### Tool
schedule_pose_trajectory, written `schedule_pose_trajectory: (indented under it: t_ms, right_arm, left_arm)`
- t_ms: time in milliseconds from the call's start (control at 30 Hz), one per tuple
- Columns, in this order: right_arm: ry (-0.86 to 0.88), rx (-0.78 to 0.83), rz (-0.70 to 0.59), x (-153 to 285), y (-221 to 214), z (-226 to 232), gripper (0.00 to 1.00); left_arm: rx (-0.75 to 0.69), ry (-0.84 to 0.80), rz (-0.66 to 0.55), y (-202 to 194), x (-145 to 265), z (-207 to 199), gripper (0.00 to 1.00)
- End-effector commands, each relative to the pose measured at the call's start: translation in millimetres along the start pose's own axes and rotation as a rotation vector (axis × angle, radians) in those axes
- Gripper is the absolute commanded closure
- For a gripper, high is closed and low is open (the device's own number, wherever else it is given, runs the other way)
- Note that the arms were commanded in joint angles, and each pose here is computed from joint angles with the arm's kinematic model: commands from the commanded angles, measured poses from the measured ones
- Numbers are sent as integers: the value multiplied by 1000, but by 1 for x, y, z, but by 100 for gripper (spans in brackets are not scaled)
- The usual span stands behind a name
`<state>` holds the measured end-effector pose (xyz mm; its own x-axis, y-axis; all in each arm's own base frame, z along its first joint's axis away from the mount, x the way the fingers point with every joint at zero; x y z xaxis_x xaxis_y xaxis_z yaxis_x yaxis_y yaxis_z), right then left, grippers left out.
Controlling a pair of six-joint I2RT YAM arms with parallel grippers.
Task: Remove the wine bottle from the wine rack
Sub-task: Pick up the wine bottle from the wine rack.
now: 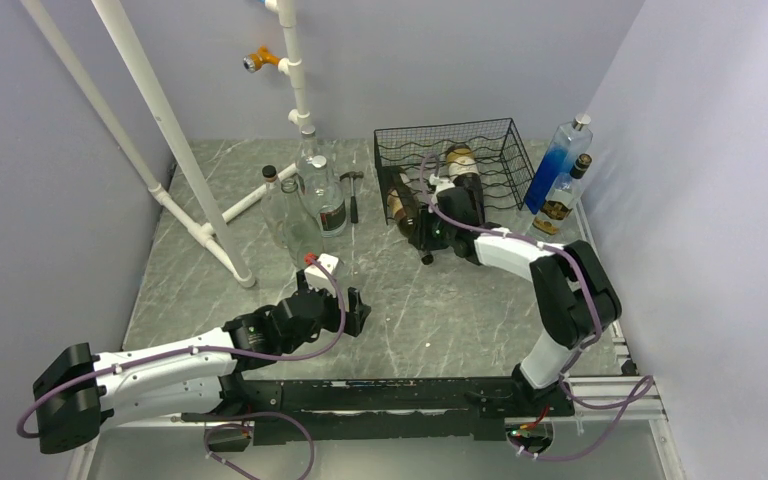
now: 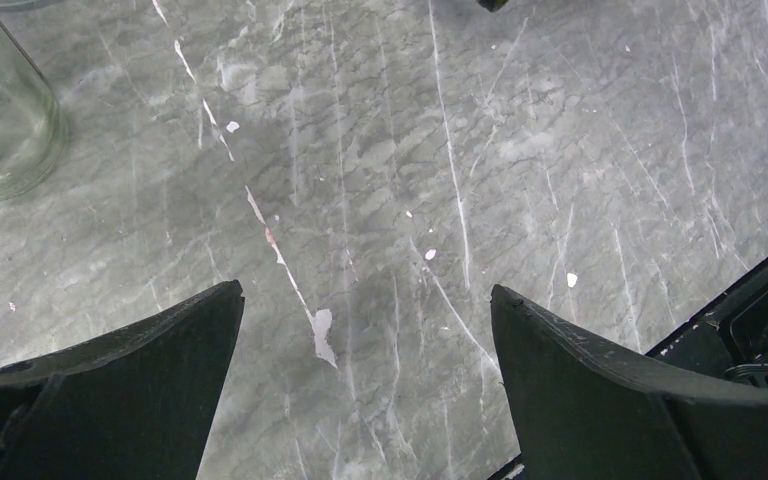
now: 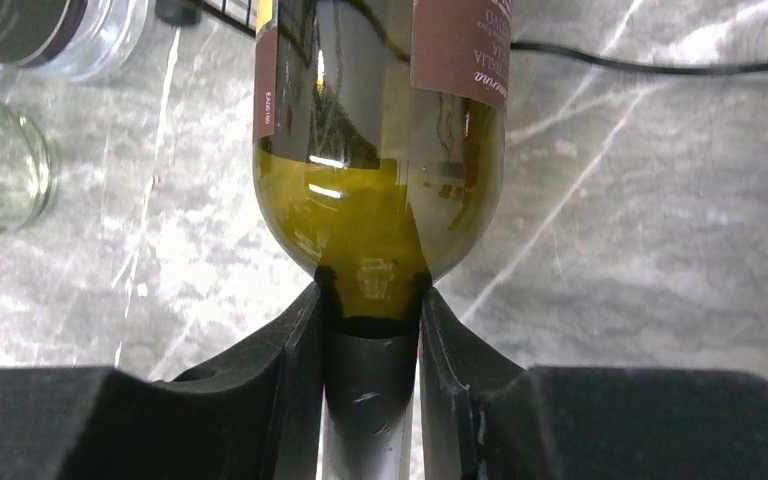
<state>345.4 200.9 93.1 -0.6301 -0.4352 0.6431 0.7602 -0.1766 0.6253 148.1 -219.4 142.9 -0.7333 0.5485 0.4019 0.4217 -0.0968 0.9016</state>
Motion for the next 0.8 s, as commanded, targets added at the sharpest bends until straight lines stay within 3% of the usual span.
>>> schedule_pose_trajectory:
  t_ms: [0,333,767]
  right_arm:
    - [139,79,-73,30,18,26,100]
    - [180,106,-26,66,1,15,100]
    - [219,153,62,108,-10,-4,100]
  left_arm:
    - [27,4,-33,6,1,1,1]
    - [11,7,-40,4,3,4,1]
    - [-128,-97,-82,13,3,-6,1]
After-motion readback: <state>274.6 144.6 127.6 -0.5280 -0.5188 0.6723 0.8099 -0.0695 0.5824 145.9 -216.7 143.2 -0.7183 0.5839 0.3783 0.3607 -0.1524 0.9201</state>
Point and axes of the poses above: each gripper's point midway between its finger pads, its own x axis back along the fingers, its own z axis along the line the jaws close on, y = z × x, the point moved 5 cm from there along x, back along the fingers, and after that the axes turned 10 degrees about -x, right-handed, at the moved point
